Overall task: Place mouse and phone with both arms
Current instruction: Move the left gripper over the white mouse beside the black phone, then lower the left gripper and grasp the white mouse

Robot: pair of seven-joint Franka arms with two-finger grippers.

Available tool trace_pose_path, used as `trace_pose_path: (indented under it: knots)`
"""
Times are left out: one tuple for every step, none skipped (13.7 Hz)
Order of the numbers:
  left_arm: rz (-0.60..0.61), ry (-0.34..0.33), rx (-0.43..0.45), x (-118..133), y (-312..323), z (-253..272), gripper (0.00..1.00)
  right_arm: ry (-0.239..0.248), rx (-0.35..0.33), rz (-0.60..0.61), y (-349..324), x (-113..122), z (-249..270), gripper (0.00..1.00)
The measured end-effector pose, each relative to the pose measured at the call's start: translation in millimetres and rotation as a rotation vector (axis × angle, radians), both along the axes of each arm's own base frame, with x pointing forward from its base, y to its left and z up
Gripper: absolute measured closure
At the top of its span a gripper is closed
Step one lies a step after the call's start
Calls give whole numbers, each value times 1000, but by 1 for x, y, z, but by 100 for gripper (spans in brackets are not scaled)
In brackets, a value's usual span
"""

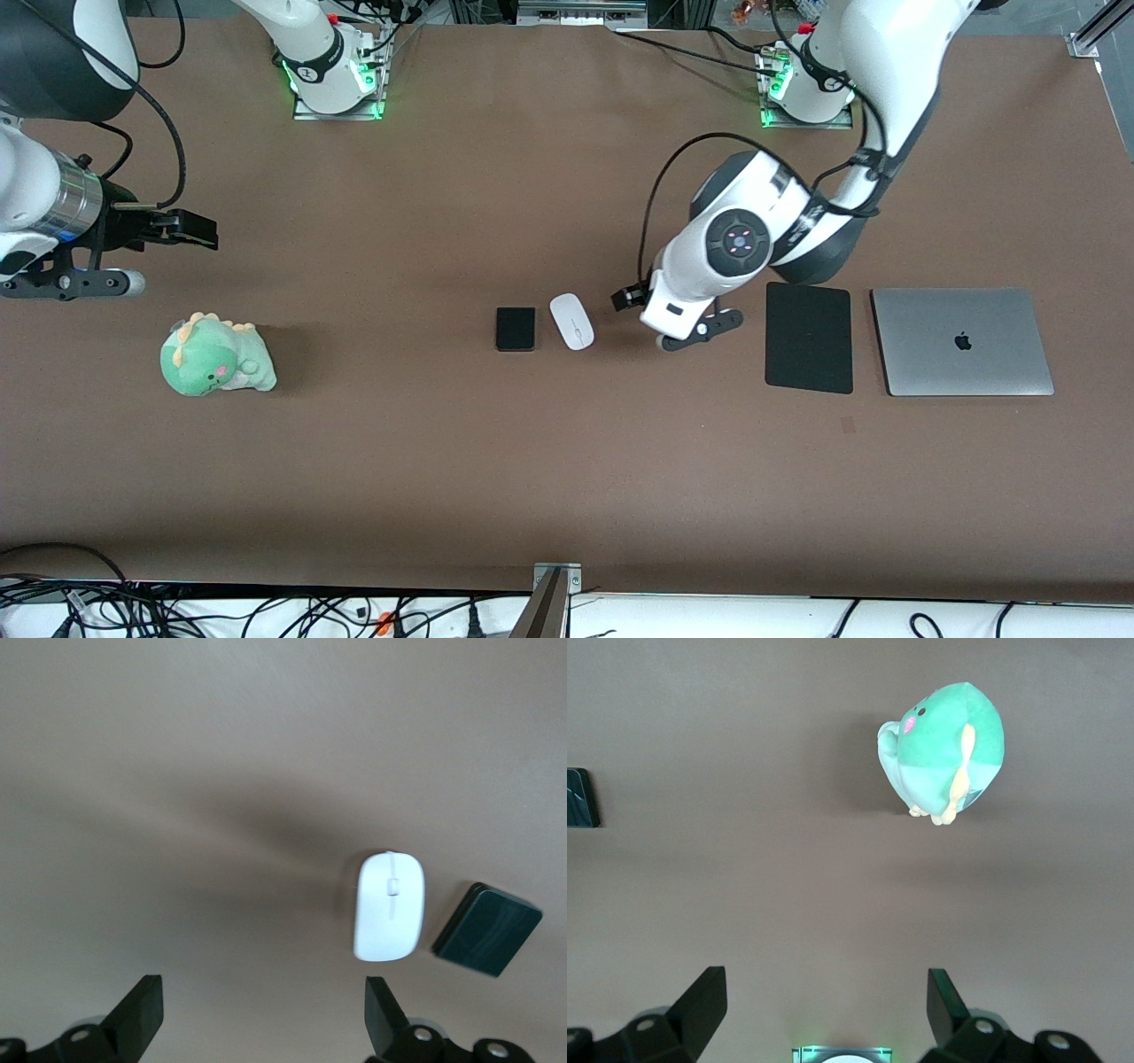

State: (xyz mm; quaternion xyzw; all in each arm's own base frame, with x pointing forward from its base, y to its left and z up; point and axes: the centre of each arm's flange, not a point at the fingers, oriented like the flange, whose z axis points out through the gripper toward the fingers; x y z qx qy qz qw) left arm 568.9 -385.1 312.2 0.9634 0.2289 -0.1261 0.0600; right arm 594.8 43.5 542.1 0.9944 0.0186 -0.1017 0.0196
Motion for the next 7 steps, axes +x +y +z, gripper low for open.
trace_pose_path:
  knots:
    - [41, 2, -2, -6, -18, -15, 0, 5, -1, 3, 2, 1, -3, 0]
    - [70, -1, 4, -13, -34, -31, 0, 10, -2, 5, 5, 2, -6, 0]
    - [93, -8, 22, -20, -48, -49, 0, 14, -2, 3, 8, 3, -9, 0]
    - [108, -21, 45, -26, -60, -65, 0, 19, 1, -2, 11, 4, -13, 0]
    - [119, -37, 72, -31, -73, -79, 0, 25, 5, -9, 13, 5, -16, 0]
    - [131, -51, 94, -35, -86, -90, 0, 30, 7, -15, 14, 6, -20, 0]
    - [146, -63, 108, -38, -99, -99, 0, 34, 7, -19, 14, 7, -23, 0]
